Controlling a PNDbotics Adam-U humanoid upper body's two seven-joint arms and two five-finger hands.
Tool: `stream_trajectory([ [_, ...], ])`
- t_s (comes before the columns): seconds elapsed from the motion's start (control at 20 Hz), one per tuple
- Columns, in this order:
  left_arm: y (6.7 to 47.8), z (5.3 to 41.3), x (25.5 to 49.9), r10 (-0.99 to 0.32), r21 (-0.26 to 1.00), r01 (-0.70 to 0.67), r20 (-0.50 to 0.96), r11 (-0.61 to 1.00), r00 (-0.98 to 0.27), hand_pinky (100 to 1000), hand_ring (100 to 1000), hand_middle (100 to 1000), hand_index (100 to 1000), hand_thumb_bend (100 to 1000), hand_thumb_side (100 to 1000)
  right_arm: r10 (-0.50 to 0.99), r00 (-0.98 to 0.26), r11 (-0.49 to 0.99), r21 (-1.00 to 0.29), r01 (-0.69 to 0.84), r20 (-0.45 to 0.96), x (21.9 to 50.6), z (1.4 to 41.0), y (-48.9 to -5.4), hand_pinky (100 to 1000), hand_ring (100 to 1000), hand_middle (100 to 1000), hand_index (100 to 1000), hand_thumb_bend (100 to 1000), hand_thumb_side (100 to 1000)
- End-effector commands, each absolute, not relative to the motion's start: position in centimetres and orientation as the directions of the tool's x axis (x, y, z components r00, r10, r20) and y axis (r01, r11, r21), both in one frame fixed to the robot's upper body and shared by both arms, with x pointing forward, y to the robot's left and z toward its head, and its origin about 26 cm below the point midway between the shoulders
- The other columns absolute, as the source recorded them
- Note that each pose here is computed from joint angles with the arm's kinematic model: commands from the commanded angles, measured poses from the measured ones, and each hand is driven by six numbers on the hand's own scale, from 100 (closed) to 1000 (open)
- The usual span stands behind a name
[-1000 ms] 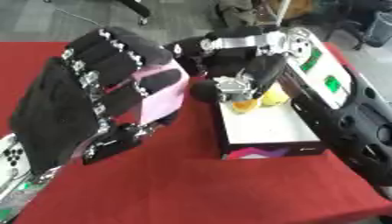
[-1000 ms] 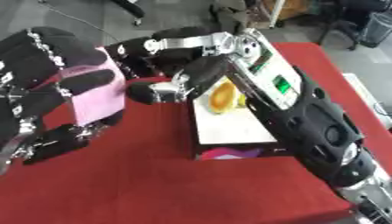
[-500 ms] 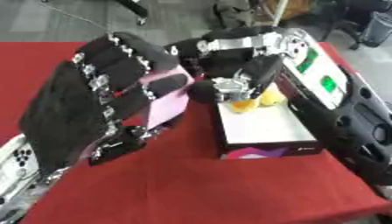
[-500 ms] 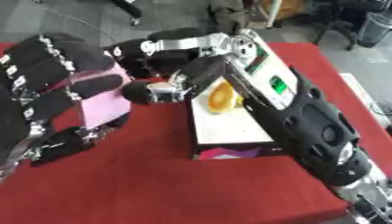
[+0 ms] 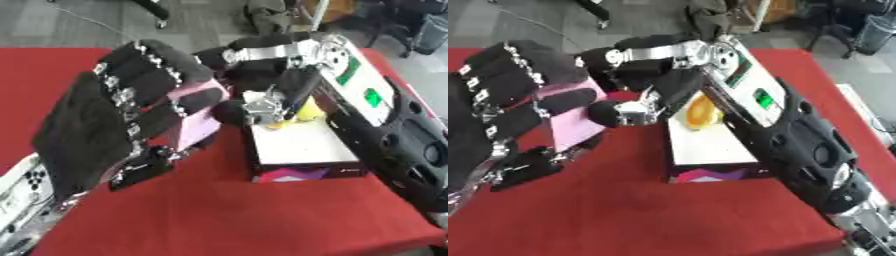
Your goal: Pick up the objects with one hand, pass them to the other hand, and then place them into the box on the other side of the table.
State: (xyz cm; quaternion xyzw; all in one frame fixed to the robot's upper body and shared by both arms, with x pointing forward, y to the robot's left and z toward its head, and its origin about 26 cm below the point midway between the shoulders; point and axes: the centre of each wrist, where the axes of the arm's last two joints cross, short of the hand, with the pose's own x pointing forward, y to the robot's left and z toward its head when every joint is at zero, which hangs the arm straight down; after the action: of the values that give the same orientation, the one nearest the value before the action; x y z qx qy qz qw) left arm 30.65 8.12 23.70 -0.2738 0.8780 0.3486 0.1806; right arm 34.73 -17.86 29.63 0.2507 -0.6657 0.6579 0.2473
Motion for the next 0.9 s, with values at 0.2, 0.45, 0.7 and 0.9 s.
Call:
stream_trajectory([
  [0.2, 7.72, 24.52, 30.57, -0.367, 0.466, -0.626, -0.532, 0.625, -0.763, 675, 668, 652, 579, 107, 100, -0.018, -0.777, -0.009, -0.777, -0.629, 0.629, 34.21, 30.42, -17.46, 1000, 1000, 885, 1000, 100, 484],
  [0.45, 7.62, 24.47, 30.58, -0.364, 0.466, -0.625, -0.535, 0.626, -0.763, 676, 670, 653, 581, 114, 100, -0.016, -0.771, -0.015, -0.771, -0.637, 0.637, 34.14, 30.30, -17.33, 1000, 1000, 875, 1000, 100, 418],
  [0.7, 7.57, 24.49, 30.54, -0.360, 0.465, -0.621, -0.534, 0.631, -0.765, 676, 670, 653, 582, 115, 100, -0.006, -0.747, -0.012, -0.747, -0.665, 0.665, 34.32, 30.16, -17.39, 1000, 1000, 789, 1000, 100, 450],
  [0.9, 7.59, 24.40, 30.56, -0.358, 0.468, -0.619, -0.532, 0.631, -0.767, 678, 672, 655, 587, 103, 100, -0.005, -0.710, 0.004, -0.710, -0.704, 0.704, 34.62, 30.20, -17.74, 1000, 1000, 597, 1000, 100, 480],
])
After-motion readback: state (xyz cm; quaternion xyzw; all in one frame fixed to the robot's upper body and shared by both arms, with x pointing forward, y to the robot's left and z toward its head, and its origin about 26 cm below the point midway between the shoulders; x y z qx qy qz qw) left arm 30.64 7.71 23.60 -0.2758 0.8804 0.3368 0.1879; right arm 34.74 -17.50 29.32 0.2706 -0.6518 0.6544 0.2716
